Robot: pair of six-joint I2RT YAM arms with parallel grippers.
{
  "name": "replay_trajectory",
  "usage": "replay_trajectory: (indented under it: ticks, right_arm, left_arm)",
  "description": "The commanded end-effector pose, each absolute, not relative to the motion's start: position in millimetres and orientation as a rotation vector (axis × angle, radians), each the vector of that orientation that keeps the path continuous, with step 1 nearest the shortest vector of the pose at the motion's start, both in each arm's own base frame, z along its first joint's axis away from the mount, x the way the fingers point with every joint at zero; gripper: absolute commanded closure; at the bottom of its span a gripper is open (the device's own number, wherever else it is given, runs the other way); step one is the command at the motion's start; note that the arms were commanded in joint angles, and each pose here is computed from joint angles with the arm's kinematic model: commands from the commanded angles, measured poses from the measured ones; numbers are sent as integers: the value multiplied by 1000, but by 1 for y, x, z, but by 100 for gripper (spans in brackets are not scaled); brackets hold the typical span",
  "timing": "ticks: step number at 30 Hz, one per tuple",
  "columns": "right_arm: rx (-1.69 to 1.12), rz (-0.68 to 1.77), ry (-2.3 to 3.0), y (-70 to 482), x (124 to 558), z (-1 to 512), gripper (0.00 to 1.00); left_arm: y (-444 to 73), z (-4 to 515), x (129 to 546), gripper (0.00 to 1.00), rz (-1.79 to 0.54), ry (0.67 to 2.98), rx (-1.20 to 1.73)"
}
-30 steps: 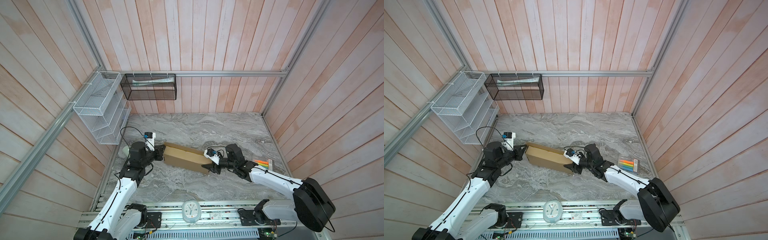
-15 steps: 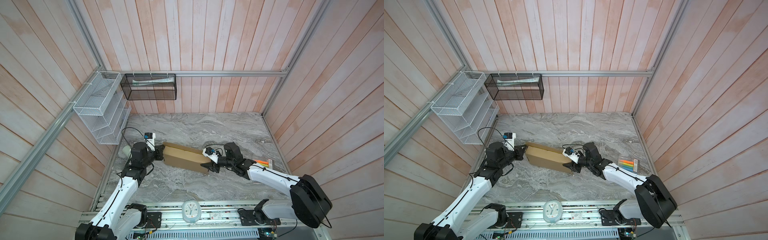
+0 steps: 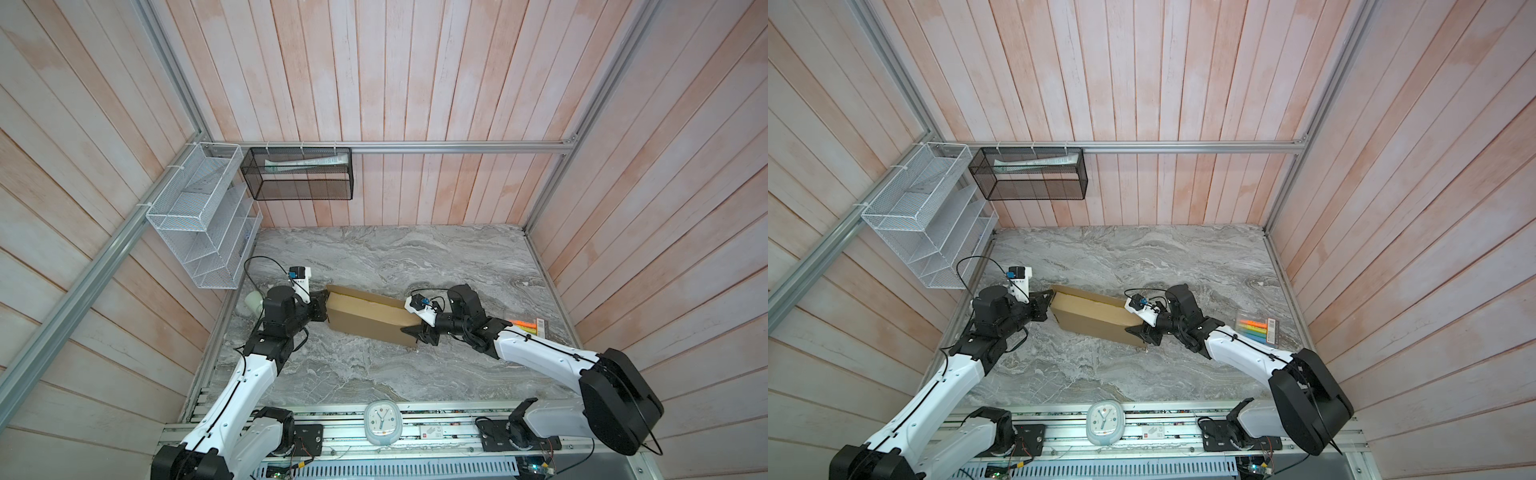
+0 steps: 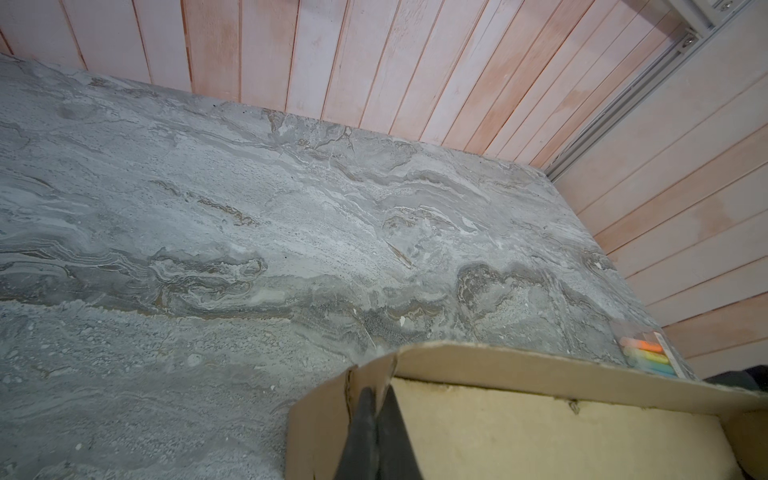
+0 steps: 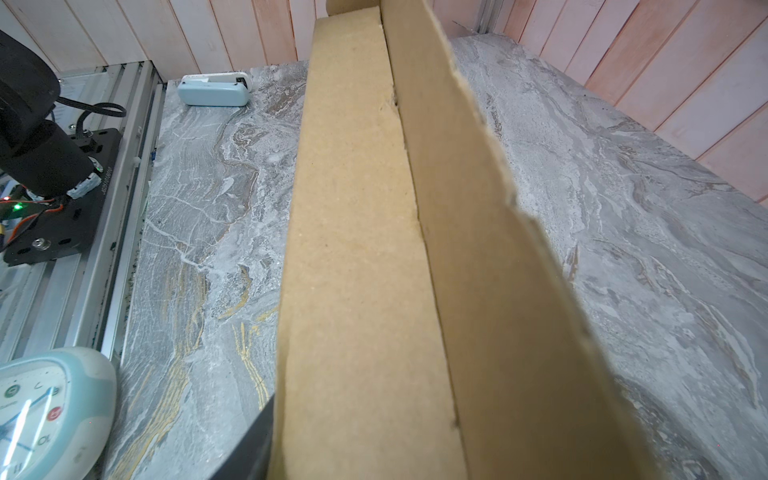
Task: Fold the paper box
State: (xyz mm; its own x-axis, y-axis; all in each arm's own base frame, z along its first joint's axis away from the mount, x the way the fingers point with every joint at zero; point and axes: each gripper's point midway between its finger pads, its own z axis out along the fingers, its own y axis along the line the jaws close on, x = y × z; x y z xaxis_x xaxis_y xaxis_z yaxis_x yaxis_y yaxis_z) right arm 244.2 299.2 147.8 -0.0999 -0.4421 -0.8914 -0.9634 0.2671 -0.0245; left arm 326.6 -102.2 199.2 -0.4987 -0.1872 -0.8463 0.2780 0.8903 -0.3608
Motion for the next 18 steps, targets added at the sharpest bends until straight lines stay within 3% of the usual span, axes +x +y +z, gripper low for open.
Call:
replay_trajectory:
  ticks: [1, 14, 18]
  right_arm:
    - [-1320, 757, 1640, 304, 250, 155, 48]
    - [-1305, 713, 1643, 302, 256, 156, 44]
    - [-1305, 713, 1647, 301, 255, 155, 51]
  left_arm:
    - [-103, 179, 321, 100, -553, 2073, 67]
    - [-100, 172, 320, 100, -541, 2072, 55]
    - [-99, 167, 320, 100, -533, 2075, 45]
